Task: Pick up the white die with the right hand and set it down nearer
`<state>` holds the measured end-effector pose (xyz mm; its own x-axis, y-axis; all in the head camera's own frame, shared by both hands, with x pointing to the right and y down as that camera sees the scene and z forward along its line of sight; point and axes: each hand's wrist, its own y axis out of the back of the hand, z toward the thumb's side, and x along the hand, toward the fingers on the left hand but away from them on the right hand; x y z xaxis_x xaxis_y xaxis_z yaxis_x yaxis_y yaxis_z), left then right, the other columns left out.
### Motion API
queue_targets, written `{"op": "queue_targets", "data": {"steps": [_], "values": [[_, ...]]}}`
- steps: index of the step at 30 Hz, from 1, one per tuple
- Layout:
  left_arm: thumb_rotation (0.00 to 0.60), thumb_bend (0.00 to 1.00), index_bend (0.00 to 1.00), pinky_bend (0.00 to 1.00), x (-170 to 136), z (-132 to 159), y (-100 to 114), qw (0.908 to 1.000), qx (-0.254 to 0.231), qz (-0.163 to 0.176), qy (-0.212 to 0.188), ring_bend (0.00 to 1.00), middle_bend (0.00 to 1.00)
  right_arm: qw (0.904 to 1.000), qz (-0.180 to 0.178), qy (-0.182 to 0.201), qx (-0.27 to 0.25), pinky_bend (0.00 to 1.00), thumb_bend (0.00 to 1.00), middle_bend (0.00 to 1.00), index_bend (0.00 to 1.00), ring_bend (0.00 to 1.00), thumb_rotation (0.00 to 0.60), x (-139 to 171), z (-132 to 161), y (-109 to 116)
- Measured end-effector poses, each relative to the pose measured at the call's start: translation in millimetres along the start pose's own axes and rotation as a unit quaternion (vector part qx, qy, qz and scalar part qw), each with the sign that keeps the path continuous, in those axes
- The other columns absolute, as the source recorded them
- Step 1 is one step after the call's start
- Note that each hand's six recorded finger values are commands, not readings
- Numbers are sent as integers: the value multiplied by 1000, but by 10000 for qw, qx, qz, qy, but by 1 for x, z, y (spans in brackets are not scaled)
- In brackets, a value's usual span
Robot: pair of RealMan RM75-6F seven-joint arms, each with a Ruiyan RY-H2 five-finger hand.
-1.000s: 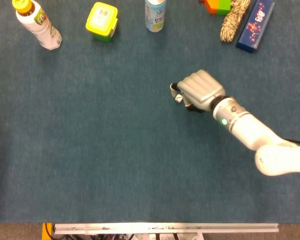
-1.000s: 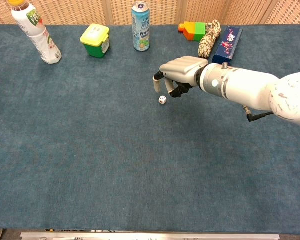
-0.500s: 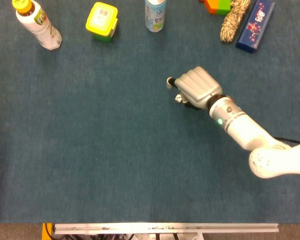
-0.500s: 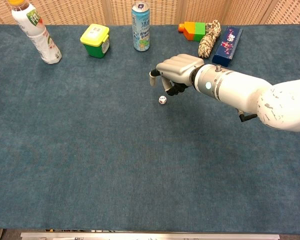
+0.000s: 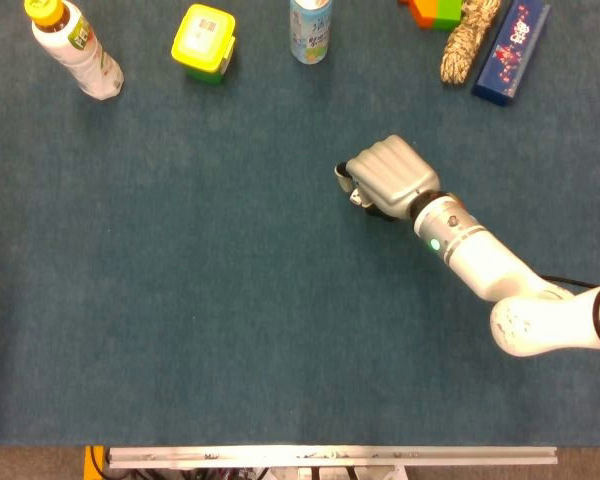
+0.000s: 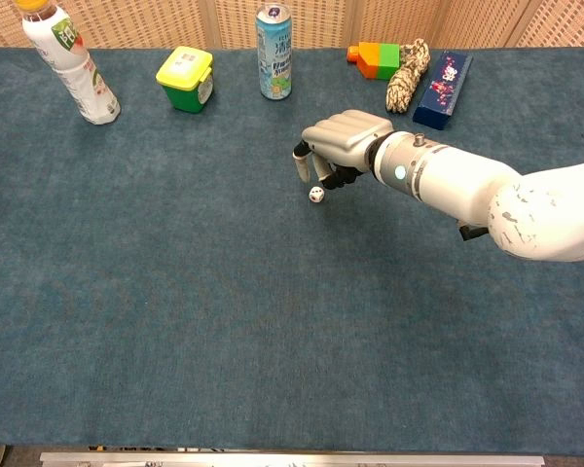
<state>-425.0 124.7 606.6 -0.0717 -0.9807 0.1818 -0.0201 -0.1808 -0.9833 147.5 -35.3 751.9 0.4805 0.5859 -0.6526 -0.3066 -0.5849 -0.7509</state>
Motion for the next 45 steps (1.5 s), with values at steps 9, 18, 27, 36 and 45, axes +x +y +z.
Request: {"op": "queue_targets", "data": {"steps": [9, 18, 27, 36, 45], "values": [[600, 203, 201, 100, 0, -1, 0, 10000, 23, -11, 16, 256, 225, 9998, 133, -115, 89, 1000, 976, 1000, 417, 1000, 516, -8, -3, -6], [600, 203, 201, 100, -1, -4, 0, 10000, 27, -10, 40, 256, 225, 9995, 232, -163, 130, 1000, 976, 1000, 406, 1000, 493, -15, -3, -11], [600, 203, 201, 100, 0, -5, 0, 10000, 18, -6, 52, 256, 225, 9995, 268, -135, 96, 1000, 976, 1000, 406, 1000, 492, -22, 1, -14], [600, 202, 201, 100, 0, -6, 0, 10000, 30, -3, 62, 256, 225, 9990, 391, -160, 130, 1000, 976, 1000, 406, 1000, 492, -14, -8, -21], [600, 203, 202, 100, 0, -6, -1, 10000, 50, -15, 59, 256, 225, 9993, 383, -37, -26, 1000, 976, 1000, 406, 1000, 492, 12, -14, -19]]}}
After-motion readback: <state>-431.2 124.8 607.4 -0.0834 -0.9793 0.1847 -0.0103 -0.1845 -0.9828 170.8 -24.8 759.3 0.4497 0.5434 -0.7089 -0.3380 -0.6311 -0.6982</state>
